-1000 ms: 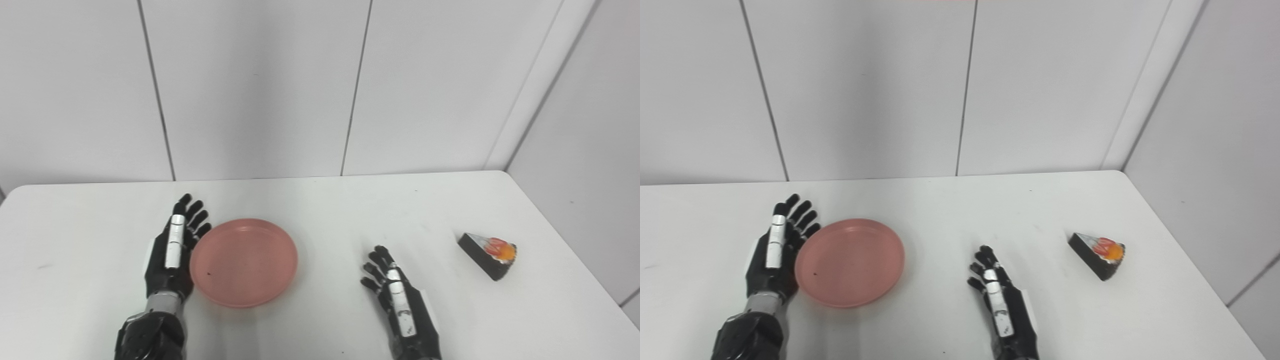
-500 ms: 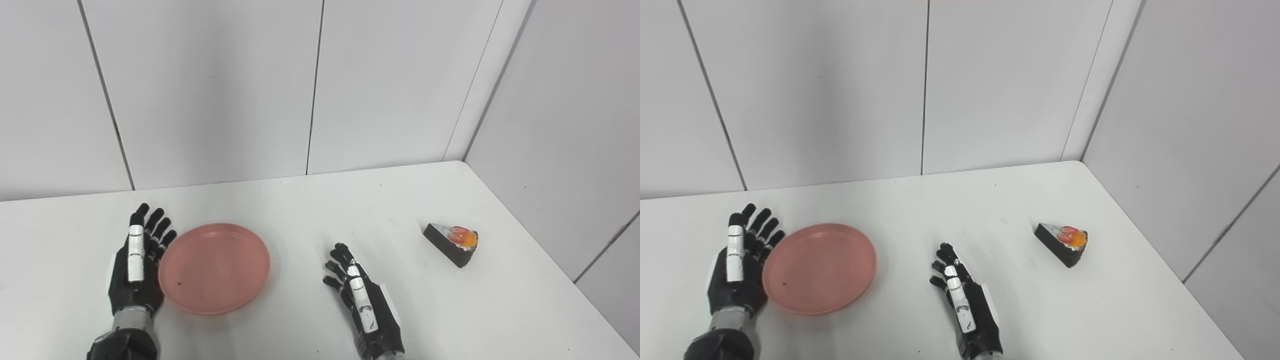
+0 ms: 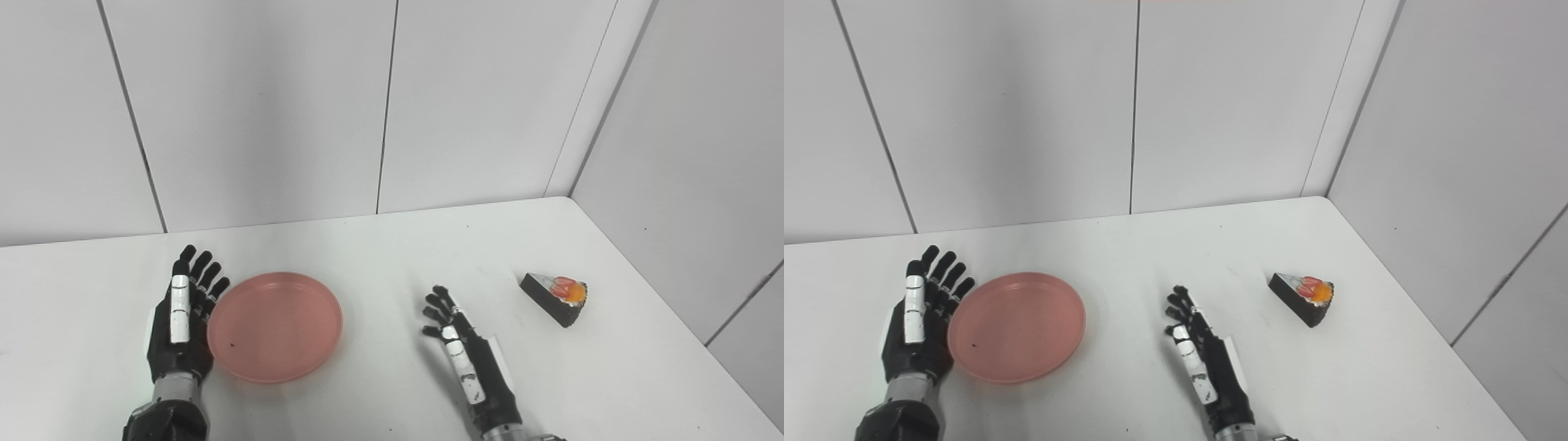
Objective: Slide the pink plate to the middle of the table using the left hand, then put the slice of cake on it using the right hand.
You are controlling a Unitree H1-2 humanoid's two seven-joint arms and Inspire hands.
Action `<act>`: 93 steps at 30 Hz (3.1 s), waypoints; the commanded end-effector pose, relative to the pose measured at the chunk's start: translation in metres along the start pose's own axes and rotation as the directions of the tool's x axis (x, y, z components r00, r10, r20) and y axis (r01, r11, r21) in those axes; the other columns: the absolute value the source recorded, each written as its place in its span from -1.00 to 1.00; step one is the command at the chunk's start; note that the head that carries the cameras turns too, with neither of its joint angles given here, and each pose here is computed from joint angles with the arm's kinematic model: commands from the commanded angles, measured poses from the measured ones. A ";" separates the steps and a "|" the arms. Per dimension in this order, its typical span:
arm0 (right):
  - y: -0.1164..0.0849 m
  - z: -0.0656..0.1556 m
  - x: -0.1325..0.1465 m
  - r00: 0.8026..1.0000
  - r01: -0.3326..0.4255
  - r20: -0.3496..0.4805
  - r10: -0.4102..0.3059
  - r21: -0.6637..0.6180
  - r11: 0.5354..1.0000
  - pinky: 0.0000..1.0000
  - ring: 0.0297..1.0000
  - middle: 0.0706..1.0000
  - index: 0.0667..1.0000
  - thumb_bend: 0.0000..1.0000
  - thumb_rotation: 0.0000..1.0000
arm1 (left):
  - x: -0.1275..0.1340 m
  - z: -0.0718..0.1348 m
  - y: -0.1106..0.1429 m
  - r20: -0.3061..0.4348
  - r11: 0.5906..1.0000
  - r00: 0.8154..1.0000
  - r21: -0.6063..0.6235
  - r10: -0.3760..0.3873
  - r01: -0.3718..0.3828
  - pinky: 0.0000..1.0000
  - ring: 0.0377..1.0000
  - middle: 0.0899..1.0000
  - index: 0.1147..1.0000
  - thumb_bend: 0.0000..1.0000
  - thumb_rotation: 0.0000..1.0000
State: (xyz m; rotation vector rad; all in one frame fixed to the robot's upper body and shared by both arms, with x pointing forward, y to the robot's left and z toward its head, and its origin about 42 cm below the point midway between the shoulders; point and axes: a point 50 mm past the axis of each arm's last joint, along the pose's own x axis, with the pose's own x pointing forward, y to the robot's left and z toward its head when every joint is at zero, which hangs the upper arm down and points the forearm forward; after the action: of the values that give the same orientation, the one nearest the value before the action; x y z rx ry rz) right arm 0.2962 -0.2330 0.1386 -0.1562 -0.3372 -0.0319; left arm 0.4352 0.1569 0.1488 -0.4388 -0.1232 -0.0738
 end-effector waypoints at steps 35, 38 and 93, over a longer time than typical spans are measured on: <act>-0.105 0.143 0.105 0.995 -0.025 0.023 0.092 -0.871 0.490 0.27 0.55 0.64 0.60 0.67 0.27 | -0.003 -0.013 0.002 -0.064 0.999 0.998 0.031 0.017 -0.015 0.74 0.81 0.82 0.78 0.38 0.58; -0.127 0.149 0.102 0.999 0.001 0.020 0.036 -0.880 0.475 0.24 0.55 0.63 0.59 0.73 0.12 | -0.003 -0.014 0.001 -0.070 0.999 0.997 0.035 0.023 -0.020 0.72 0.82 0.80 0.83 0.42 0.59; -0.266 0.083 0.119 0.889 -0.397 -0.450 -0.088 -0.851 0.343 0.46 0.69 0.72 0.61 1.00 0.25 | -0.003 -0.010 0.001 -0.089 0.999 0.996 0.045 0.028 -0.024 0.69 0.80 0.78 0.81 0.43 0.58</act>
State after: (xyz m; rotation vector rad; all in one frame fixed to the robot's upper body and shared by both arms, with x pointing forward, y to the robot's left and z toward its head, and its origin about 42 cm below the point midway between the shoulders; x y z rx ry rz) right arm 0.3636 -0.4783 0.2711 -1.3226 0.2843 -0.0144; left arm 0.4373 0.1564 0.1522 -0.3936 -0.1022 -0.0776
